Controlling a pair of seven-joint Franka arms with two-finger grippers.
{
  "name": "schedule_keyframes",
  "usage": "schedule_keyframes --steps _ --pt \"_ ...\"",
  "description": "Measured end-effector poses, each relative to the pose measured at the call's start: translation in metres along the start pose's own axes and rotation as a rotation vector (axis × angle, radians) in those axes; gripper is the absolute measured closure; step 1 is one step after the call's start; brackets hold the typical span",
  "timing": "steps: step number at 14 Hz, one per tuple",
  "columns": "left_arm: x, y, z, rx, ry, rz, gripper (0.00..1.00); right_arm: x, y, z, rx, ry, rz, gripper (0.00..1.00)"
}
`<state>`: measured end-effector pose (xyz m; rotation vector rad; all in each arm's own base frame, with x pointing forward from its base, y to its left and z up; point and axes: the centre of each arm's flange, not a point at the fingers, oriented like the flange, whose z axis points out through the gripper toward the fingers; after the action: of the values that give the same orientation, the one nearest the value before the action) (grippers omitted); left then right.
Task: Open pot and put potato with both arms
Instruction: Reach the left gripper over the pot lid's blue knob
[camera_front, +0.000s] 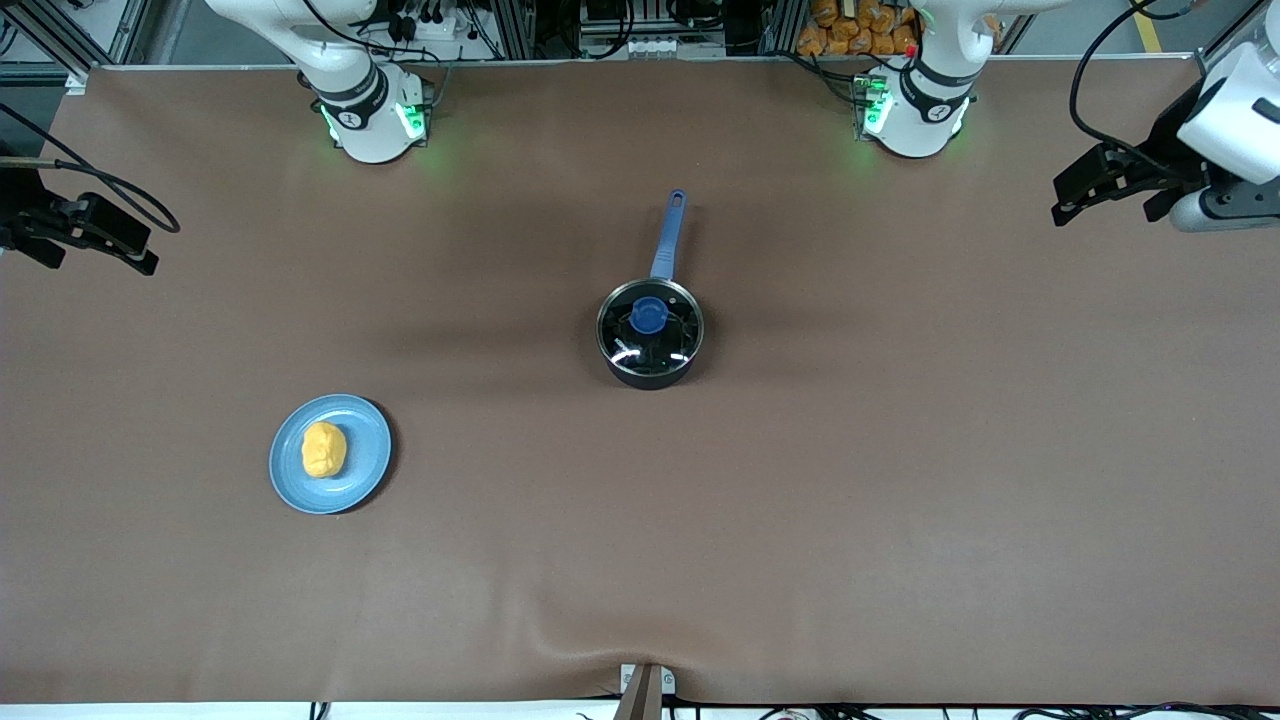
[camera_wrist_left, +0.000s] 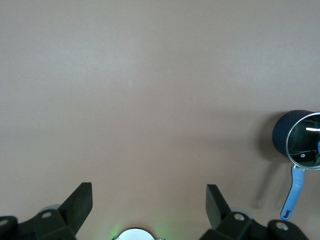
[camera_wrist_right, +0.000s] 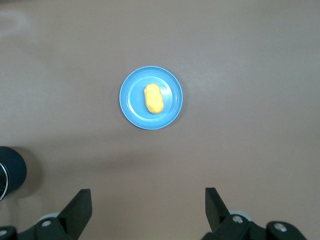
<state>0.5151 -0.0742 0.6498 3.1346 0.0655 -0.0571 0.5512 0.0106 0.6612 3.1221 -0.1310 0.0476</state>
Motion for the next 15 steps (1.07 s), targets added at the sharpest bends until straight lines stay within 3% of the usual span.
schedule_keyframes --steps 10,15 --pt "0.01 0.017 0.017 0.002 -0.031 0.032 0.0 0.0 -0.01 -0.001 0.002 0.011 -0.018 0.0" --pt "0.024 0.151 0.086 -0.013 -0.043 0.119 0.0 0.001 -0.008 -0.001 0.002 0.014 -0.014 0.0"
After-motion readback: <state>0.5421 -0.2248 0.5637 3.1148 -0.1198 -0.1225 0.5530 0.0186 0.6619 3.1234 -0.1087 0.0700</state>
